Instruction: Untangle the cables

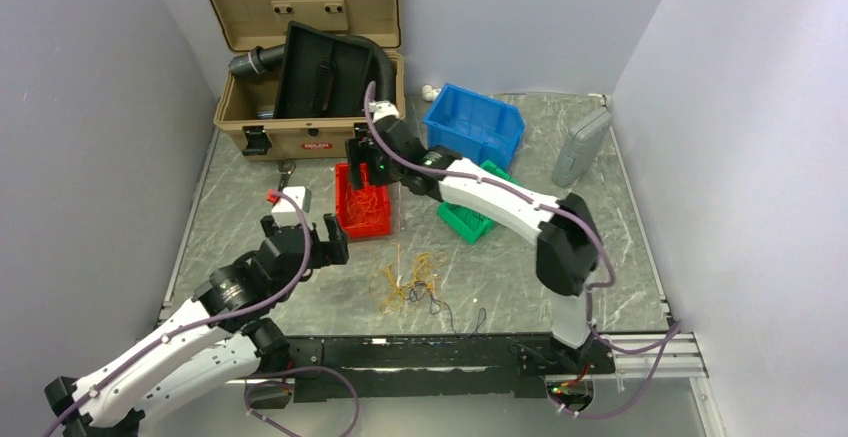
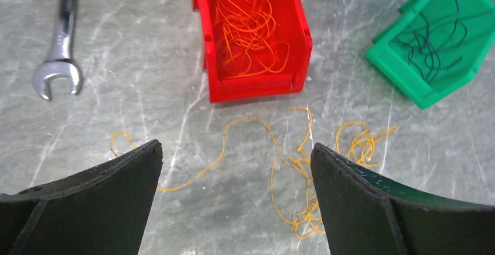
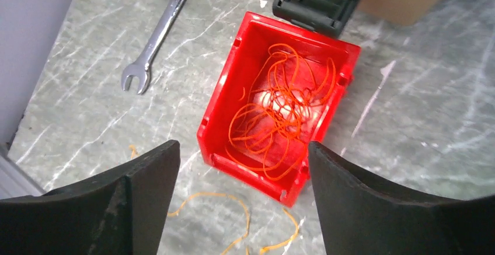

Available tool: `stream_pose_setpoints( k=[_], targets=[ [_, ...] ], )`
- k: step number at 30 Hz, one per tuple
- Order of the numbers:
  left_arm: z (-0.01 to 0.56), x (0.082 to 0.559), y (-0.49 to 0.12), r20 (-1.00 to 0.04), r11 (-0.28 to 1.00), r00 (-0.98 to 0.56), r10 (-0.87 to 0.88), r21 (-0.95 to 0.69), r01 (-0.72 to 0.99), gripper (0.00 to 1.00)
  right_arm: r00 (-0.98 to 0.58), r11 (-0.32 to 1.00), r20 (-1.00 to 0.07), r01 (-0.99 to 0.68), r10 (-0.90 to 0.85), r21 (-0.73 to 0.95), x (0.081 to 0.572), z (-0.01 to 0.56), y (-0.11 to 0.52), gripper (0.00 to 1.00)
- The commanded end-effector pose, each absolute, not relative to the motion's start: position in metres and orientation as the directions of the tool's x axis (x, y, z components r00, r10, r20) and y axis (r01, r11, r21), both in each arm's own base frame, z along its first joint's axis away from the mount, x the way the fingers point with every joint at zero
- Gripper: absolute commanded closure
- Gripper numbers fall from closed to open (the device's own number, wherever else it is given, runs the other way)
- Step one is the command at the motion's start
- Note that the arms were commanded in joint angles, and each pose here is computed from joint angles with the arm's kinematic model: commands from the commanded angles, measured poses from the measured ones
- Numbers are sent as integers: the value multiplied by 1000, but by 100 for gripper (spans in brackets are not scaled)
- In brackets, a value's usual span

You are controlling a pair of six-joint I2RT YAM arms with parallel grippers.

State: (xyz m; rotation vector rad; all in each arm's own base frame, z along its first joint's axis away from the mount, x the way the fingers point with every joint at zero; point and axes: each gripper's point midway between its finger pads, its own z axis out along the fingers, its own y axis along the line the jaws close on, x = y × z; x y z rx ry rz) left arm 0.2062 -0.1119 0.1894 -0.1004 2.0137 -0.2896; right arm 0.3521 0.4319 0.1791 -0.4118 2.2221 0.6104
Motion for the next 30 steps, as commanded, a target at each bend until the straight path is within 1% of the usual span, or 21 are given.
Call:
stream_pose_setpoints(
  k=[1,3,4,8,10,13,21,23,26,28,29,30],
  targets=[
    [188,198,-140,-829,942,-532,-171,-296,158,1,-613,828,-786,-481,-83,288,333,204,402,11],
    [177,194,-147,-806,939,-574,-141,-293,181,1,-616,827,-783,-482,-86,289,319,203,386,2],
    [170,193,-148,-795,941,-593,-128,-286,180,1,-618,826,-782,-481,-82,293,312,202,378,1],
    [145,194,-151,-747,948,-658,-98,-271,167,1,-633,829,-772,-462,-57,317,278,191,338,0],
    [136,197,-152,-725,944,-682,-93,-282,170,1,-650,836,-758,-444,-51,324,262,175,318,0],
    [122,202,-152,-686,938,-723,-83,-299,175,4,-660,835,-751,-431,-34,341,245,166,299,1],
    [85,220,-145,-586,969,-810,-18,-209,129,14,-673,817,-739,-429,-5,385,229,157,288,3],
    [77,226,-144,-570,974,-822,-8,-190,122,19,-683,817,-730,-424,-5,391,226,153,287,3],
    [65,229,-145,-538,979,-843,6,-170,116,34,-695,791,-719,-445,-9,421,216,146,288,4],
    [58,229,-144,-514,983,-857,10,-154,104,39,-697,762,-717,-479,-28,436,208,141,291,4],
    [56,230,-144,-506,984,-863,11,-146,98,43,-701,754,-712,-488,-38,440,206,138,292,4],
    [55,230,-143,-501,986,-866,16,-138,98,53,-704,742,-708,-501,-50,446,202,136,294,4]
  ],
)
